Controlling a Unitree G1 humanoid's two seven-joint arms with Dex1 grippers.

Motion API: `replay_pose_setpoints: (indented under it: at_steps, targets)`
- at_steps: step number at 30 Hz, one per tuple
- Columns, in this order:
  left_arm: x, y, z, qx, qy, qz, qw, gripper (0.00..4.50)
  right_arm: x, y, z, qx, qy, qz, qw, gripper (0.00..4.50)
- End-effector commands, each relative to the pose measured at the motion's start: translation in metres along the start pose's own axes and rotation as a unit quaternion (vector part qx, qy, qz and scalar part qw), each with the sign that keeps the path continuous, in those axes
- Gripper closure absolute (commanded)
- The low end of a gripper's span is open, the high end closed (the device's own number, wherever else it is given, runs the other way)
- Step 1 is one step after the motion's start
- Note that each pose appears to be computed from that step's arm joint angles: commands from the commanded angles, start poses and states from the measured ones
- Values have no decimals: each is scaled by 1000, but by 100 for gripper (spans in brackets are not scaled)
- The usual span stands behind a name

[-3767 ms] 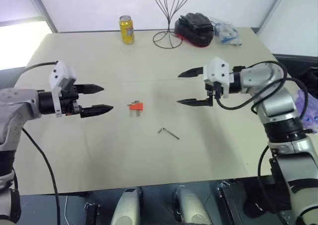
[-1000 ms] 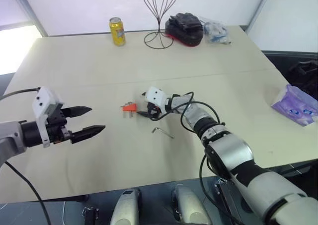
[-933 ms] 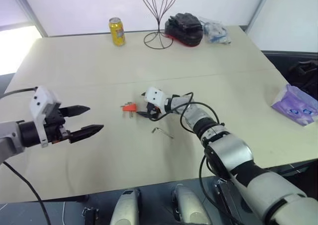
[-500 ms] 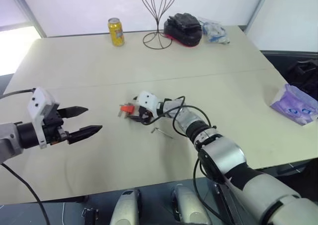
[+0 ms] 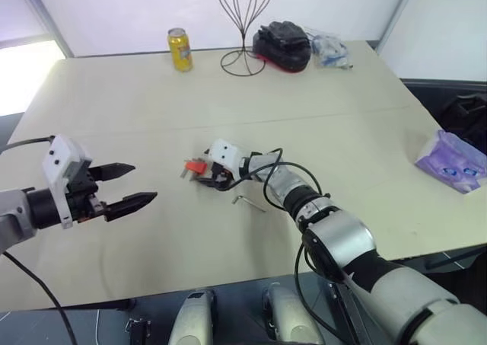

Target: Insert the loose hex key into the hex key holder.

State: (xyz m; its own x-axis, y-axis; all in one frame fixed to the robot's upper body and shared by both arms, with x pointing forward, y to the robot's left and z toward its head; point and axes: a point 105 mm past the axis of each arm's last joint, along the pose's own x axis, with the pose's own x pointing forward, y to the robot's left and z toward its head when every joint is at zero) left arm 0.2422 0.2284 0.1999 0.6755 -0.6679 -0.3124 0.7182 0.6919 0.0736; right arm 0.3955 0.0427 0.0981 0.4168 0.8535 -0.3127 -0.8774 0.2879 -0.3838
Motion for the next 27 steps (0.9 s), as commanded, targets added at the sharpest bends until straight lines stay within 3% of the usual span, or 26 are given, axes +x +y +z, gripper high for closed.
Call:
replay_pose_setpoints:
  at_steps: [1, 4, 9, 10, 11, 17, 20, 24, 27]
  targets:
    - [0, -2, 7, 19, -7, -2, 1000, 4, -5, -3, -14, 13, 23, -17, 999, 30]
    - [0, -1, 8, 23, -6, -3, 1000, 4, -4, -3, -16, 17, 29, -19, 999, 30]
    - [1, 1, 8, 25, -5, -2, 1000, 0, -2, -2, -16, 22, 27, -21, 999, 265]
    - [1, 1, 9, 26, -5, -2, 1000, 0, -2, -1, -16, 22, 28, -22, 999, 330]
    - [1, 1, 9, 27, -5, -1, 1000, 0, -2, -1, -17, 21, 29, -22, 999, 350]
    - [5, 2, 11, 30, -8, -2, 1000, 0, -3, -5, -13, -2, 23, -33, 999, 349]
    - [9, 3, 14, 33, -19, -5, 999, 0, -12, -22, 7, -121, -3, -68, 990, 349]
    - [18, 8, 22, 36, -37, -15, 999, 0, -36, -37, 37, -315, -47, -103, 942, 349]
    - [28, 11, 32, 40, -61, -30, 997, 0, -58, -36, 59, -433, -94, -108, 890, 349]
